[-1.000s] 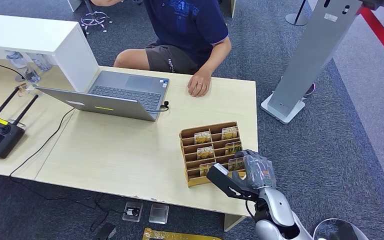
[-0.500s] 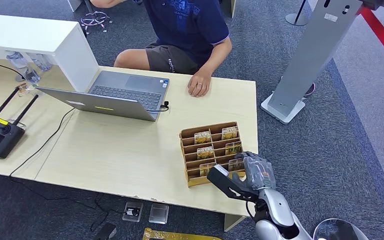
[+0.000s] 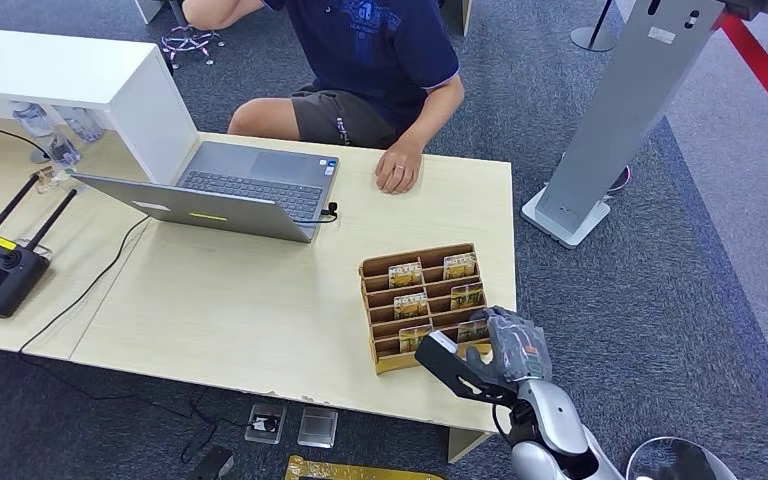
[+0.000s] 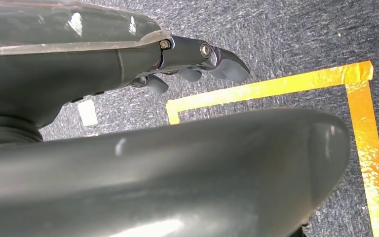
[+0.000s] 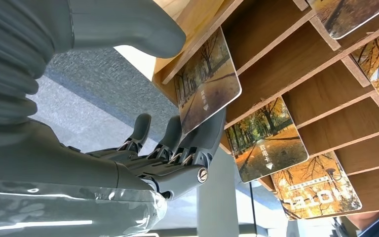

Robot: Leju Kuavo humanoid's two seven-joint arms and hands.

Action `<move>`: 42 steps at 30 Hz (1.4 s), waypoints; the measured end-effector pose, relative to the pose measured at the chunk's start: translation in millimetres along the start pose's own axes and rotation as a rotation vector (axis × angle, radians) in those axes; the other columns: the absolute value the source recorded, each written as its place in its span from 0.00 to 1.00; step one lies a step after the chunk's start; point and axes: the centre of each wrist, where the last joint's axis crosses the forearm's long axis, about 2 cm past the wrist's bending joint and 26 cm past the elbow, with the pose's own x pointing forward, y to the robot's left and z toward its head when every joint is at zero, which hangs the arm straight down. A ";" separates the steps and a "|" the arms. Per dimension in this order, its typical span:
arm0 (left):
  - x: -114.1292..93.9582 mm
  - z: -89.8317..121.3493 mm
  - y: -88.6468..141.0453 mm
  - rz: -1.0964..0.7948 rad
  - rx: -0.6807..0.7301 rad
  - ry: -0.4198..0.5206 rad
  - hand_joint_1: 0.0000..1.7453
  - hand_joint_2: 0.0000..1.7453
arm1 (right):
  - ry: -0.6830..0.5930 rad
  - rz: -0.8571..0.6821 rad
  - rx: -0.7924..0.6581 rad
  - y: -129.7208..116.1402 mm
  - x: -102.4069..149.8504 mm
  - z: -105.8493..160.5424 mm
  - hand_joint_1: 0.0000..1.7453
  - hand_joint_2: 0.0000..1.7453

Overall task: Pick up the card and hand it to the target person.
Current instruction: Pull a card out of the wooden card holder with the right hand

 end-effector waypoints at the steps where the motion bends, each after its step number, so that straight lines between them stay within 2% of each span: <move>1: 0.0 0.0 0.0 0.000 0.000 0.000 0.00 0.00 | 0.000 0.000 -0.001 0.0 -0.1 0.0 0.55 1.00; 6: 0.0 0.0 -0.2 0.000 0.000 0.000 0.00 0.00 | 0.001 -0.001 -0.008 -0.4 -0.3 -0.1 0.75 1.00; 17: -0.1 0.0 -0.5 0.000 0.003 0.001 0.00 0.00 | -0.003 -0.005 -0.024 -1.1 -1.8 -0.3 0.99 1.00; 36: 0.7 -0.1 -0.8 -0.017 0.012 0.002 0.00 0.00 | 0.004 -0.008 -0.039 -3.4 -4.3 -0.3 1.00 1.00; 42: 1.0 -0.1 -0.9 -0.016 0.010 0.001 0.00 0.00 | -0.028 -0.022 -0.106 -22.9 1.0 2.4 1.00 1.00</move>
